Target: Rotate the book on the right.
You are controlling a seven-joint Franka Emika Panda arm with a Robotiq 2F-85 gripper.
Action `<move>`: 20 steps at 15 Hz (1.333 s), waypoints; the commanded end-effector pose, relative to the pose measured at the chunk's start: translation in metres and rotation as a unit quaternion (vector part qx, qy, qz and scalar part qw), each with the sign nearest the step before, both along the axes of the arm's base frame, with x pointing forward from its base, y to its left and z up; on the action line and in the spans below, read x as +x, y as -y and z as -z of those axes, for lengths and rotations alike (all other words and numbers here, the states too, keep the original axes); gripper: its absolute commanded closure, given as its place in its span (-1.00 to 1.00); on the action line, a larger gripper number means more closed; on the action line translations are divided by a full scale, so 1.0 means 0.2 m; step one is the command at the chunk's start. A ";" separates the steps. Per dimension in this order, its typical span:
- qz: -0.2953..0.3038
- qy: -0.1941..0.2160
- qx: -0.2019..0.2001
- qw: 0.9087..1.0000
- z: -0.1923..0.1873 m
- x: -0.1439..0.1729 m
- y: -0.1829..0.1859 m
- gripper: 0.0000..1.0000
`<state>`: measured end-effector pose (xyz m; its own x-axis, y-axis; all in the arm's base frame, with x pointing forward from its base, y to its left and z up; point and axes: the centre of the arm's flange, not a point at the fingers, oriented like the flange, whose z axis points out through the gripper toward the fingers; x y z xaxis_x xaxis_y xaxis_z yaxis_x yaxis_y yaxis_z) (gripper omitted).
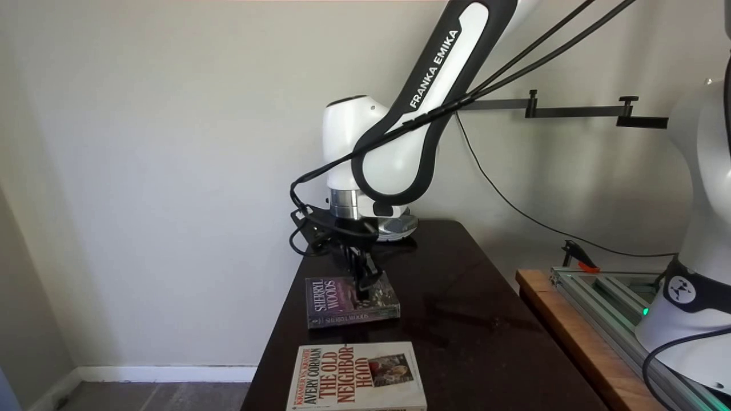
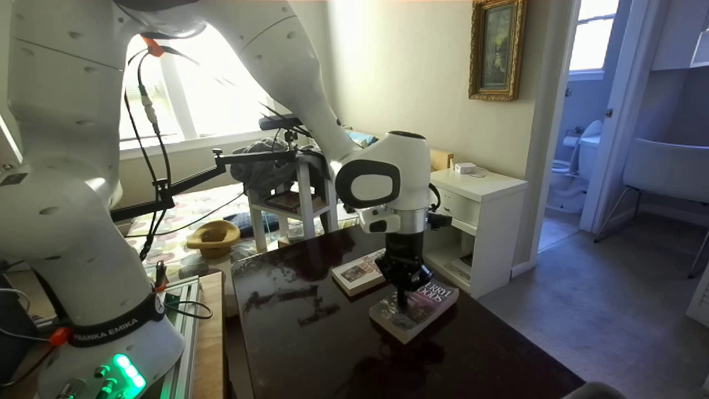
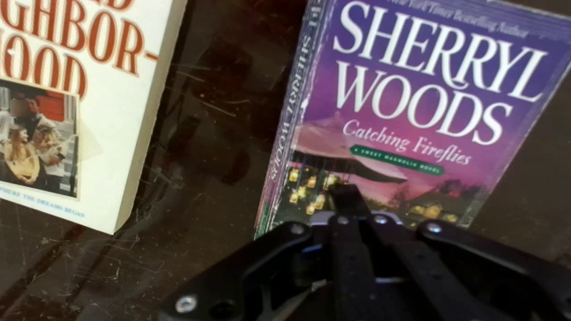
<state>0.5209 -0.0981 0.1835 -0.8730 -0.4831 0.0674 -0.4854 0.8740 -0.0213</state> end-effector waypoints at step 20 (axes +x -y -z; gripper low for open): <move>0.076 -0.009 0.026 0.997 0.18 -0.32 0.05 1.00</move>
